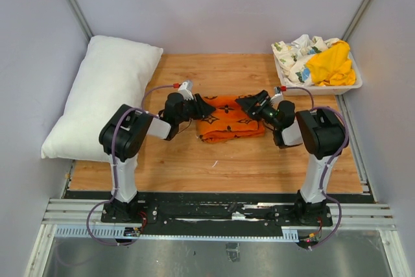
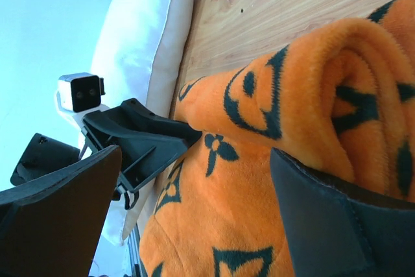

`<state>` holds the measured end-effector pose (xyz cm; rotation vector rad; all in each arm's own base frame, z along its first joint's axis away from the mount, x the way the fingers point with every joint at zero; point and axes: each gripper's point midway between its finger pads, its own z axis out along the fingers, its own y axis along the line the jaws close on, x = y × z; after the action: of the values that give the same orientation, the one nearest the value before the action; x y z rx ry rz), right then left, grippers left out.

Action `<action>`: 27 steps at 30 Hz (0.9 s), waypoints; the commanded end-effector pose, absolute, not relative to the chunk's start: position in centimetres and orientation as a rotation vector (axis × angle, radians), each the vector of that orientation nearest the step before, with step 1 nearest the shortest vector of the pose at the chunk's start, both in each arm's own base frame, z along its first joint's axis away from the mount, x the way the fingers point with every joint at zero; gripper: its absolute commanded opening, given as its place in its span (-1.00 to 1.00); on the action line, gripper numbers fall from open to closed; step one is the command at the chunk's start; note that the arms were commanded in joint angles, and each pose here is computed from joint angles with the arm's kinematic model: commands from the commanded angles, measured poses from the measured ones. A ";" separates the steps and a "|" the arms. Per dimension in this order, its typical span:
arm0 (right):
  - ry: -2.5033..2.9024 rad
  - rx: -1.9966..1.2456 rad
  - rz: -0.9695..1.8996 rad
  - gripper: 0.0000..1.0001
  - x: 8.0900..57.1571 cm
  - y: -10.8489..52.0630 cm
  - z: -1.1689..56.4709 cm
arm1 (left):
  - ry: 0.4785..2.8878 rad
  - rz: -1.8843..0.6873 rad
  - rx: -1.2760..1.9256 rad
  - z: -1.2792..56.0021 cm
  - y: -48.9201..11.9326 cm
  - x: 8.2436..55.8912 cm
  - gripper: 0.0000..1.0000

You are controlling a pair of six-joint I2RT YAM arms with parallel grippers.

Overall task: Remove the pillowcase from the pillow
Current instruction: Adjust the pillowcase at the center of the board.

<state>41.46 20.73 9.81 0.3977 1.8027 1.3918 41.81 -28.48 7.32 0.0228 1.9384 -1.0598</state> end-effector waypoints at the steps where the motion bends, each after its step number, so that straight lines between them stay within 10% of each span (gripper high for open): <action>1: 1.903 0.434 1.235 0.97 40.7 18.2 7.2 | 2.047 -0.833 -0.128 4.4 -24.9 43.1 -0.16; 14: 1.862 0.113 0.891 0.97 40.9 18.9 18.1 | 1.868 -0.679 0.016 15.6 -24.2 45.5 0.43; 27: 1.883 0.146 1.288 0.97 45.8 28.2 16.0 | 1.782 -1.037 0.203 15.5 -30.2 45.3 0.12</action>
<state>46.18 25.05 16.56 0.1480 1.8737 1.1552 45.53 -28.17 16.40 0.1285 1.8094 -0.9059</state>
